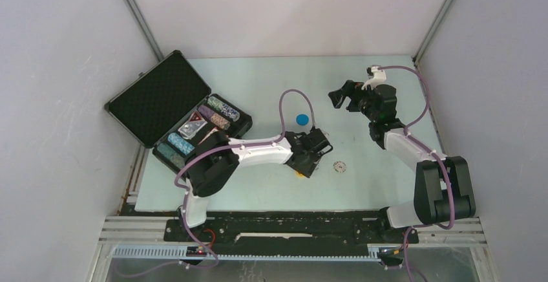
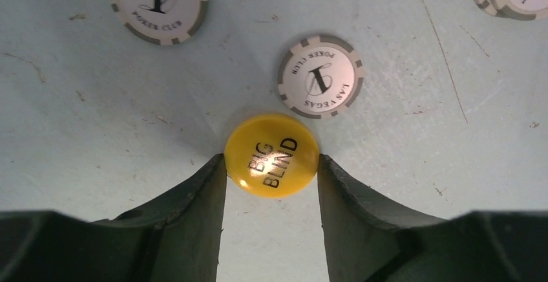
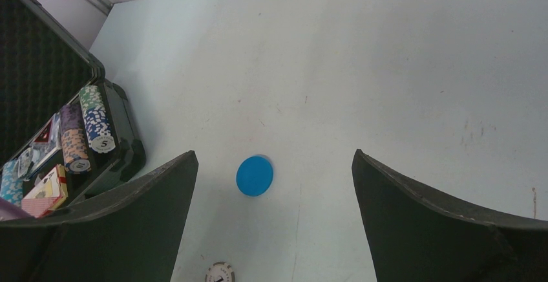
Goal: Pack up texas hold em set
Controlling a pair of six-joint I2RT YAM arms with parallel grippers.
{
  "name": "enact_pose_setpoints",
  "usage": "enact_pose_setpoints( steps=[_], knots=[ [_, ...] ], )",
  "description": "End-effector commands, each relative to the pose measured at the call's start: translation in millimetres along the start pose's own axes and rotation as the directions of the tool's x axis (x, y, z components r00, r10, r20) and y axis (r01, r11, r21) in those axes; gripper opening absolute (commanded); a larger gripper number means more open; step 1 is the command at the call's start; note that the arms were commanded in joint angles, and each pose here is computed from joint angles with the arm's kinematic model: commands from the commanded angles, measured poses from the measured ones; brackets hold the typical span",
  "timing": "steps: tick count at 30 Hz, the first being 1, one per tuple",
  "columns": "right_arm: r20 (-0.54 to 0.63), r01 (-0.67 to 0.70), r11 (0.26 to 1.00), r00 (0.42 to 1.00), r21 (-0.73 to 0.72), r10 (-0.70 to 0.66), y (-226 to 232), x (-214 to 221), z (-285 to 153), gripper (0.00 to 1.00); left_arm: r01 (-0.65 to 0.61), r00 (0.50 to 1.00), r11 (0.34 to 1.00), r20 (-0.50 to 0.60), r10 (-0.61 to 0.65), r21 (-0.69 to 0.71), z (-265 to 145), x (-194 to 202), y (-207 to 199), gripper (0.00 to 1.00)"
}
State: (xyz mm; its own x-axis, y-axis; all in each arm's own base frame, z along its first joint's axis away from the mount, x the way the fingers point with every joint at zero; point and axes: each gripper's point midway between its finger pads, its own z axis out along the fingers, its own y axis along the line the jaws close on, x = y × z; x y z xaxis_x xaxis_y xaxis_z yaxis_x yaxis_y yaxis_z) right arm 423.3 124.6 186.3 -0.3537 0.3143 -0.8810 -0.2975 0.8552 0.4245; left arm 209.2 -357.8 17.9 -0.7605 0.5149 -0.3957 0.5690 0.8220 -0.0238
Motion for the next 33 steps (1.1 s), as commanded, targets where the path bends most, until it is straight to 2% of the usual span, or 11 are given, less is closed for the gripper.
enact_pose_setpoints(
  steps=[1,5,9,13,18,22,28,33],
  knots=[
    [0.059,0.011,1.000,0.998,-0.019,-0.010,6.9,-25.5,2.7,1.00,0.063,0.992,0.998,0.114,-0.062,-0.005,-31.1,-28.3,16.6,0.47],
    [0.059,0.009,1.000,0.998,-0.020,-0.008,7.2,-25.4,2.9,1.00,0.128,0.974,0.992,0.189,-0.122,-0.020,-65.0,-40.6,53.1,0.43],
    [0.057,0.009,1.000,0.998,-0.021,-0.008,7.3,-24.7,3.2,1.00,0.246,0.937,0.968,0.267,-0.224,-0.051,-110.9,-41.4,117.3,0.43],
    [0.059,0.007,1.000,0.998,-0.022,-0.006,7.4,-25.2,3.2,1.00,0.377,0.893,0.917,0.313,-0.323,-0.129,-142.1,-18.4,192.4,0.46],
    [0.057,0.005,1.000,0.998,-0.024,-0.004,7.7,-24.6,3.4,1.00,0.476,0.865,0.843,0.305,-0.398,-0.249,-151.4,23.3,258.6,0.48],
    [0.057,0.004,1.000,0.998,-0.026,-0.002,7.9,-24.6,3.7,1.00,0.558,0.820,0.804,0.283,-0.497,-0.204,-142.1,36.4,287.7,0.46],
    [0.062,0.007,1.000,0.998,-0.022,-0.006,7.2,-26.3,3.0,1.00,0.541,0.841,0.794,0.197,-0.504,-0.278,-128.3,49.0,315.4,0.46],
    [0.059,0.003,1.000,0.998,-0.028,-0.001,7.4,-24.7,4.4,1.00,0.541,0.841,0.799,0.202,-0.502,-0.265,-116.2,49.4,318.4,0.45]
  ],
)
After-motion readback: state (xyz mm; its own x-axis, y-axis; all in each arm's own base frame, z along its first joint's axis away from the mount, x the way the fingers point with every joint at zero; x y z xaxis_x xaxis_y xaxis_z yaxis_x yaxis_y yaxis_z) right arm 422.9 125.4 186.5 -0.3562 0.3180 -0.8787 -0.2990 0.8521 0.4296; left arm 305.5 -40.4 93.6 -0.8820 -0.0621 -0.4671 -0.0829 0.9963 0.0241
